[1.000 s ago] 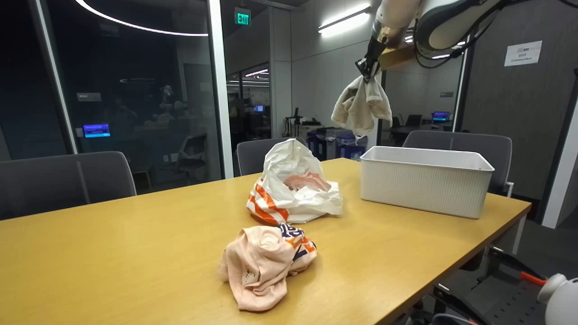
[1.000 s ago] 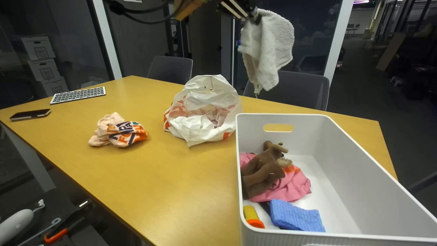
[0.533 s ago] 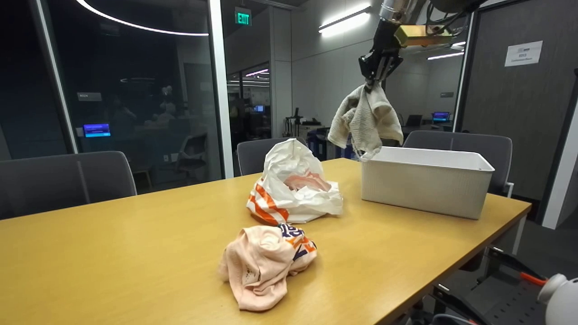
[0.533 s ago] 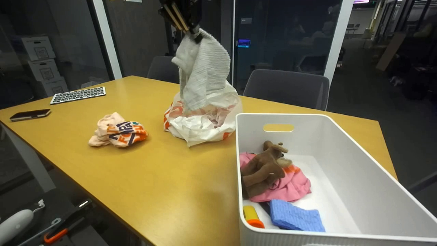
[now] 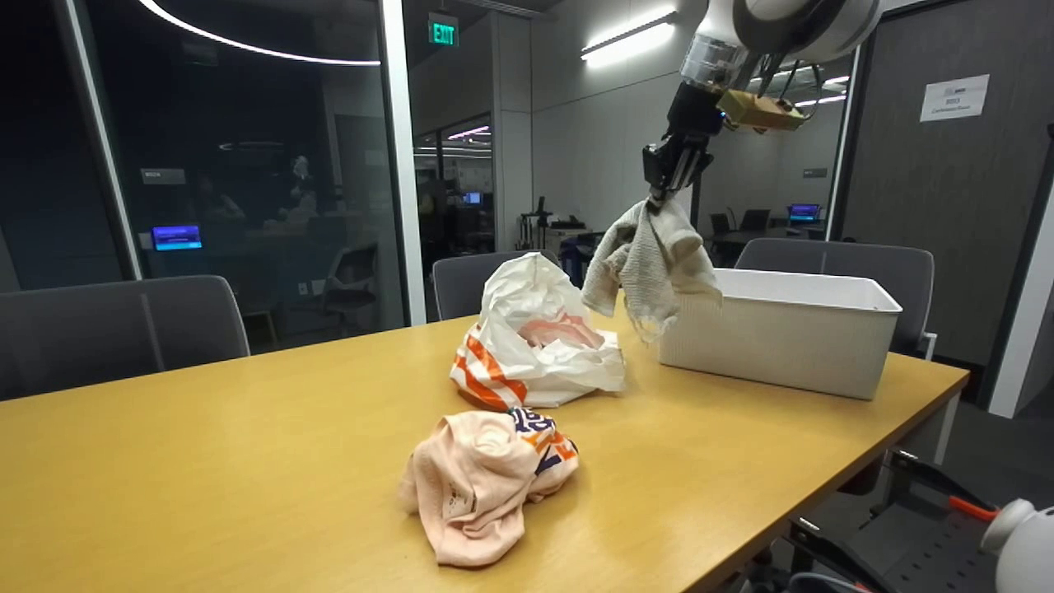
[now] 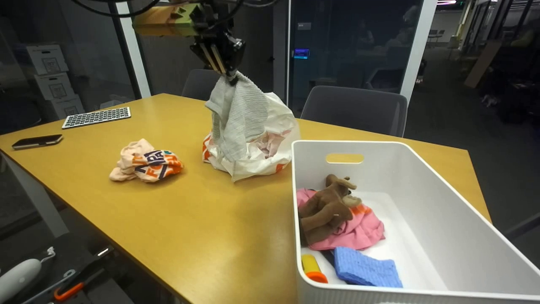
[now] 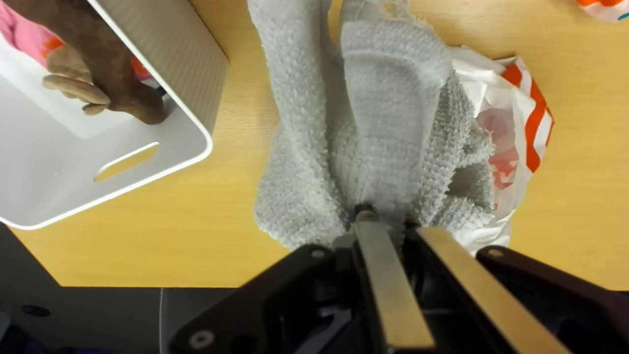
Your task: Remove the white towel from the white basket and put it in the plastic bag
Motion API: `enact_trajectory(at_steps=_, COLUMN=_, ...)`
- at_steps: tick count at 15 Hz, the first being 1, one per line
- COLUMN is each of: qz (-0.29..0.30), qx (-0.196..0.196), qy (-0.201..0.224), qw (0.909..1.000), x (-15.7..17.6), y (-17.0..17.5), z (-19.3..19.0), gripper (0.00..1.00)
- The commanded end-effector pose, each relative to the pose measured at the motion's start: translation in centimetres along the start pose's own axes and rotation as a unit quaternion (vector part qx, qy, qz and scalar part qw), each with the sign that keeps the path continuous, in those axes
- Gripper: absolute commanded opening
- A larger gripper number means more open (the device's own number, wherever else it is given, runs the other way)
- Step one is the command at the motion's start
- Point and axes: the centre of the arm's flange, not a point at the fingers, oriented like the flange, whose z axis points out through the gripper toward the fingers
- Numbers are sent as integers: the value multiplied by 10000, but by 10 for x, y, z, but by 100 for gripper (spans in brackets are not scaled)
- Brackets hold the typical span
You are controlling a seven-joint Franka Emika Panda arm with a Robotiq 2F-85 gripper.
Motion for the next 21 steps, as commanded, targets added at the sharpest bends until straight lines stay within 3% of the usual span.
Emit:
enact_trajectory(at_steps=1, qz=-477, qx=40, qy=247, qw=9985, x=27, y=-24, z=39, gripper=0)
enact_trajectory(at_steps=5, qz=-1274, qx=-194, qy=635, qw=9896, x=56, y=-46, z=58, gripper=0)
enact_trajectory(at_steps=10, qz=-2129, qx=-539, qy=1088, qw=9695, x=89, y=-50, z=61, gripper=2)
enact_trajectory(at_steps=17, qz=-1973, qx=73, qy=777, qw=9772, x=69, y=-56, z=121, gripper=2)
enact_trajectory(at_steps=21, qz=-2122, qx=400, qy=588, qw=9746, x=56, y=-74, z=149, gripper=1)
